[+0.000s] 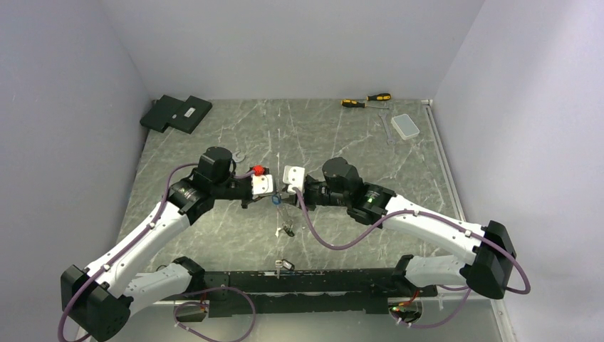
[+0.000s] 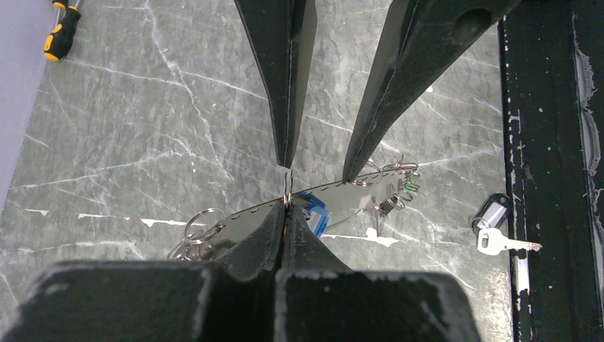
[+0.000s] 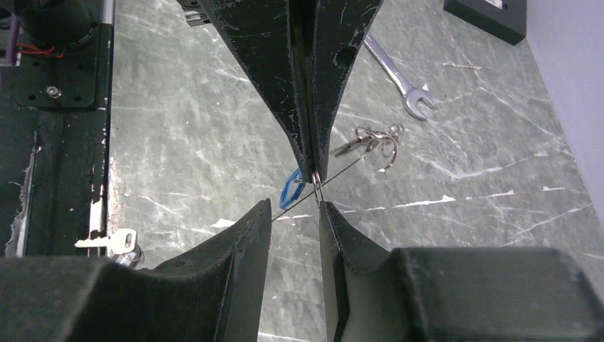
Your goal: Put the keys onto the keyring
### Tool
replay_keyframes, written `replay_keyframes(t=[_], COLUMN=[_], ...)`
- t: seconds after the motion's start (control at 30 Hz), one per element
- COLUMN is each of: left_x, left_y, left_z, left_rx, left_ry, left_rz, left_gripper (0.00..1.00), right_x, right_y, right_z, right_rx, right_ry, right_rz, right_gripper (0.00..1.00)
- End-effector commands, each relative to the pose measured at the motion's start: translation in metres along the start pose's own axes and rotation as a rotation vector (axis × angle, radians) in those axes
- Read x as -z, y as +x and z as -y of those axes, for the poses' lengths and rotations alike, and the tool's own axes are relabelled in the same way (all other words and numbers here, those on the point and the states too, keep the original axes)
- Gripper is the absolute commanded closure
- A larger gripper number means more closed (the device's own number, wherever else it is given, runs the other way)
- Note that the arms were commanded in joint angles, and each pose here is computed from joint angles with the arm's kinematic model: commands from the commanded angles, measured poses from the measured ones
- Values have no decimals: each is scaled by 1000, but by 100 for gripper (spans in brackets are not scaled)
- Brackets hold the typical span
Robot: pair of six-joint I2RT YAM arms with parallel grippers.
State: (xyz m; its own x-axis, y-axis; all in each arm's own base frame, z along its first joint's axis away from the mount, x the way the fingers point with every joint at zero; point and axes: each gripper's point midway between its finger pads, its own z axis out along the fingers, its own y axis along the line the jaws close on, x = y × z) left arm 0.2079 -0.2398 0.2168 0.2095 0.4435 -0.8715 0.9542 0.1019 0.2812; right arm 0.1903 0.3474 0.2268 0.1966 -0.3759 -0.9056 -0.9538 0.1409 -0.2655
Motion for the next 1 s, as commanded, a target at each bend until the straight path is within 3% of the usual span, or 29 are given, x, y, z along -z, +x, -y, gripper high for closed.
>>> replay_keyframes(t=[0.0,0.53,0.97], left_x=[3,2,6], left_y=[-23,-34,-39], left_z=[-14,-6,-4], left_rx=[-39,-42,-52], left_ry=[-38,0,-3], left_rz=[50,108,131], left_gripper=[100,100,100], right_x=[11,0,-9], right_y=[-38,-41,-27], right_z=[15,16,13], right_rx=[83,100,87], right_ry=[59,59,41], right_rz=[105,165,133], right_gripper=[65,70,71])
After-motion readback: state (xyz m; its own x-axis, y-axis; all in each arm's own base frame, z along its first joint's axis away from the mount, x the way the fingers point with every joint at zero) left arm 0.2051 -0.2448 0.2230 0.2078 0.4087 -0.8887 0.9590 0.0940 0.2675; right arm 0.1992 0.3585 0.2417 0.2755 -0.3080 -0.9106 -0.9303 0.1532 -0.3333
